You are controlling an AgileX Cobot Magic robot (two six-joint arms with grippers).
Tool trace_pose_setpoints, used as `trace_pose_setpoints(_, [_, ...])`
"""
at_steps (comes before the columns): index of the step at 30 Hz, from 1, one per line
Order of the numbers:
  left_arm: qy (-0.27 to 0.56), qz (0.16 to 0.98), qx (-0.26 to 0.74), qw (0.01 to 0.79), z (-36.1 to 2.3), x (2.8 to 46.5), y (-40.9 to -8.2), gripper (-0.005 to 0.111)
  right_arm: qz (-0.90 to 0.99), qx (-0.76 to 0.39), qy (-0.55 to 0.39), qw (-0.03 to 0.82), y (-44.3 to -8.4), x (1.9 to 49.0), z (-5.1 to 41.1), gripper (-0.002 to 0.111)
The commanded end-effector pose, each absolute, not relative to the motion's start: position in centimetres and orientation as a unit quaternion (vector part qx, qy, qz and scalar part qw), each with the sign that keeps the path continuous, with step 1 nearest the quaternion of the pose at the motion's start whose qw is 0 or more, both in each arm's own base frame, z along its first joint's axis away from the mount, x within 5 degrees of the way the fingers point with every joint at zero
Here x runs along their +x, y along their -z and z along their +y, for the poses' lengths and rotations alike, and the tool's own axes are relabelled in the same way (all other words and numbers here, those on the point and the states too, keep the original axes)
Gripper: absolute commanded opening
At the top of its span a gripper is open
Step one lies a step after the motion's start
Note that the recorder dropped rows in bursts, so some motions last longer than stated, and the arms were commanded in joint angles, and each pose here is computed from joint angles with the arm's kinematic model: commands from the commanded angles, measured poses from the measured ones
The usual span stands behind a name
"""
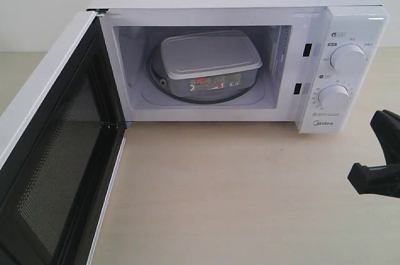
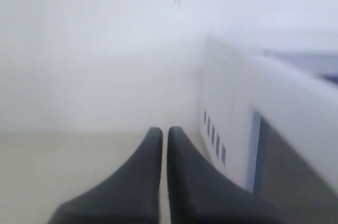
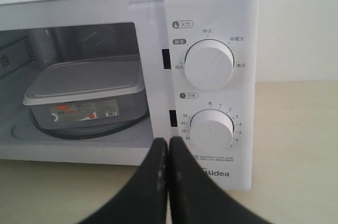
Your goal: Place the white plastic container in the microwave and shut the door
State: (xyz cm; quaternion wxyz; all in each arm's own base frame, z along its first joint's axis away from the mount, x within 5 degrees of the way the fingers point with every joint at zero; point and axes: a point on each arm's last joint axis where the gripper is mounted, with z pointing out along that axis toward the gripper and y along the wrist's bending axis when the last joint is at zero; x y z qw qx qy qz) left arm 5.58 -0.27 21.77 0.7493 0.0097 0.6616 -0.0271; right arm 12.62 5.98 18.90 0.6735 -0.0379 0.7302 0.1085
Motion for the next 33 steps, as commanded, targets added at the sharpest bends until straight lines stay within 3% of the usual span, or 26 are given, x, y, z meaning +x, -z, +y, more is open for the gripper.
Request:
trace_pose_setpoints(1, [0.028,0.512,-0.010,0.858,0.1,4.6,-24.9,0.004,0.729,-0.039,-0.105,0.675,-18.8,12.5,5.8,0.000])
trace_pose_setpoints(5, [0.038,0.490,-0.010,0.871,0.1,3.3,-29.9,0.004,0.728,-0.038,-0.105,0.677,-18.9,12.5,5.8,0.000])
trace_pose_setpoints(7, [0.042,0.554,-0.002,0.832,-0.2,3.9,-32.9,0.004,0.728,-0.038,-0.105,0.677,-18.9,12.5,5.8,0.000])
trace_pose_setpoints(9, [0.043,0.626,0.007,0.778,-0.4,5.0,-33.8,0.004,0.728,-0.038,-0.105,0.677,-18.9,12.5,5.8,0.000])
trace_pose_setpoints(13, [0.042,0.665,0.009,0.746,-0.5,6.7,-33.9,0.004,0.728,-0.038,-0.105,0.677,-18.9,12.5,5.8,0.000])
trace_pose_setpoints(33, [0.045,0.649,0.005,0.759,-0.5,6.7,-34.3,0.004,0.728,-0.033,-0.110,0.676,-18.9,12.5,5.8,0.000])
